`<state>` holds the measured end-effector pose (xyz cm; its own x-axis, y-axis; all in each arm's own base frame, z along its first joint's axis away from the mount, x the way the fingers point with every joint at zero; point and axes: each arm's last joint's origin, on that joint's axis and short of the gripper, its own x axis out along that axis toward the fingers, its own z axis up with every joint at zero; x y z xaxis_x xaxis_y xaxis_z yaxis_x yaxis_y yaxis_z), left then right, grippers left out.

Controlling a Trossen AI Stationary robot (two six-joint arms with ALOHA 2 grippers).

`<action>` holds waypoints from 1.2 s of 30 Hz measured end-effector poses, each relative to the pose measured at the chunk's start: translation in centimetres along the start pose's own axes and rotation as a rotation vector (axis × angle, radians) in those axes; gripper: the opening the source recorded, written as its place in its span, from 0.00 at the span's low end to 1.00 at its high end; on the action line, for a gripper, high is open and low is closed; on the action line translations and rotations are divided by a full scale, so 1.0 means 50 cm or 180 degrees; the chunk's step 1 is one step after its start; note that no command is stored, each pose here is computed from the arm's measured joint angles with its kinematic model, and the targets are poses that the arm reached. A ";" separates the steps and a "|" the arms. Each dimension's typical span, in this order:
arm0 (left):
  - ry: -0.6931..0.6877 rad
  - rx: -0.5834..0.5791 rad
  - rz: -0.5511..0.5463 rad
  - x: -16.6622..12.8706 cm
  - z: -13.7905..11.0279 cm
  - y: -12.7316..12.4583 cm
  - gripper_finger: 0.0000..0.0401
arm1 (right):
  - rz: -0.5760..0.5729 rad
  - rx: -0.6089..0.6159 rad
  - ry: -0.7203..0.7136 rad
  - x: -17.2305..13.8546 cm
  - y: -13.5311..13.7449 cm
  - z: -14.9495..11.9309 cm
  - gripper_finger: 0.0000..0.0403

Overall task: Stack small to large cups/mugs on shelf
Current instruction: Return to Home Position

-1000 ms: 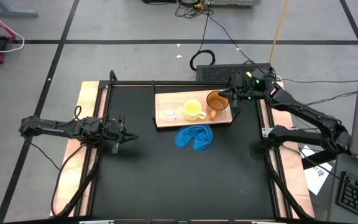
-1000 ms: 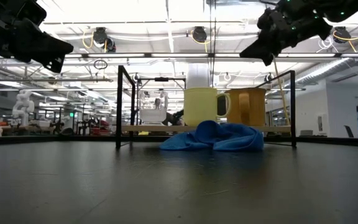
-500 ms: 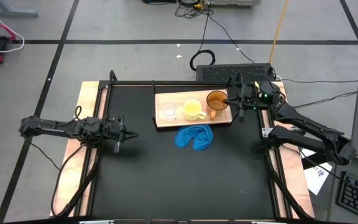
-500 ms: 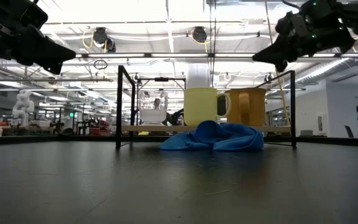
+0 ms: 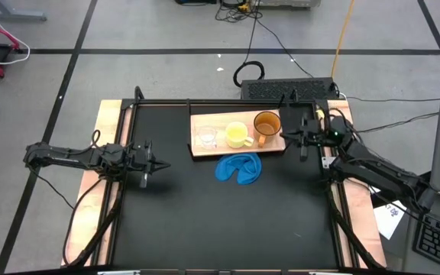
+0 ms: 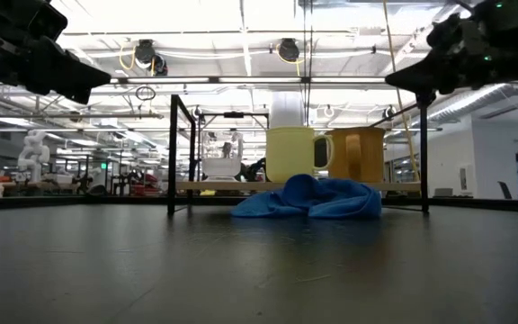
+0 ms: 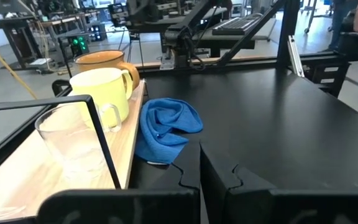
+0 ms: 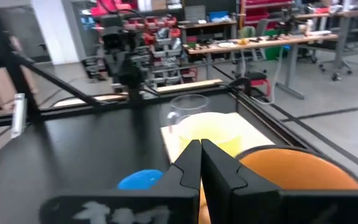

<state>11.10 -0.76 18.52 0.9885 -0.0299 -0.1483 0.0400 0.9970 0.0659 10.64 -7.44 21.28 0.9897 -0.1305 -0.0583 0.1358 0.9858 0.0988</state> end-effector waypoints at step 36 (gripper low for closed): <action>-0.0081 -0.0004 0.0470 -0.001 0.006 0.009 0.00 | 0.0150 0.0073 -0.0173 -0.027 0.030 -0.088 0.00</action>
<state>11.09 -0.34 18.86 0.9870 0.1153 -0.1120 -0.1062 0.9908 0.0839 9.29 -5.33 17.12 0.9959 -0.0901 0.0009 0.0893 0.9884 0.1231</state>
